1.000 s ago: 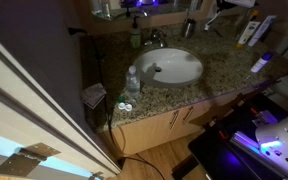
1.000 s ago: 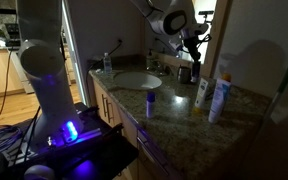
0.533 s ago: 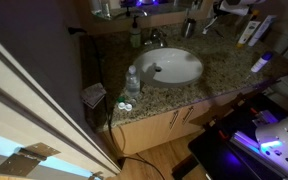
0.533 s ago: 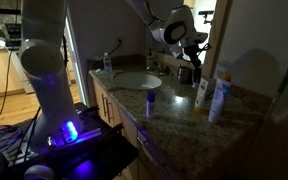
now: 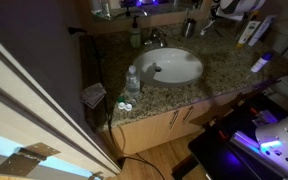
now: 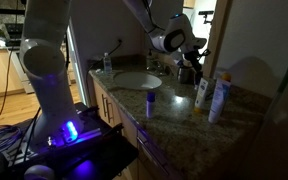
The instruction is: Pick the toothpaste from the silver cup and put it next to the sink
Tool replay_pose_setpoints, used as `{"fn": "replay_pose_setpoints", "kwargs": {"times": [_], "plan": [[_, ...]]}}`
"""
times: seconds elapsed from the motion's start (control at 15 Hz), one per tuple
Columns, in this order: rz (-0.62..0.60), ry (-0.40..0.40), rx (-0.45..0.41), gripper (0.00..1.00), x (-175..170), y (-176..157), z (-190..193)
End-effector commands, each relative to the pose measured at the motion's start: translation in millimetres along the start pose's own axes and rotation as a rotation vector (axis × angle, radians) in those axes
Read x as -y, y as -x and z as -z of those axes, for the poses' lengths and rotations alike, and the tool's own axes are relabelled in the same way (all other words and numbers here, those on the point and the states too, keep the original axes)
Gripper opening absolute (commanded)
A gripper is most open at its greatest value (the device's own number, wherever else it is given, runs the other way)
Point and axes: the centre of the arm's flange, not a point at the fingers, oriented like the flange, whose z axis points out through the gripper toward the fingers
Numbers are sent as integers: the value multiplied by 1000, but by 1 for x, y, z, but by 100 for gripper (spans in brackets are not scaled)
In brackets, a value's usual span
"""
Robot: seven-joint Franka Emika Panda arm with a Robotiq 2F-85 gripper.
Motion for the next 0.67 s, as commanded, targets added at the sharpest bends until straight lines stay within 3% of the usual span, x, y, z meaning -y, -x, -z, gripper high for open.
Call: {"fn": "replay_pose_setpoints", "kwargs": {"times": [0.0, 0.33, 0.6], "plan": [[-1, 14, 2, 33, 1, 2, 2], [23, 5, -12, 69, 8, -20, 37], [68, 19, 4, 97, 8, -45, 85]]}}
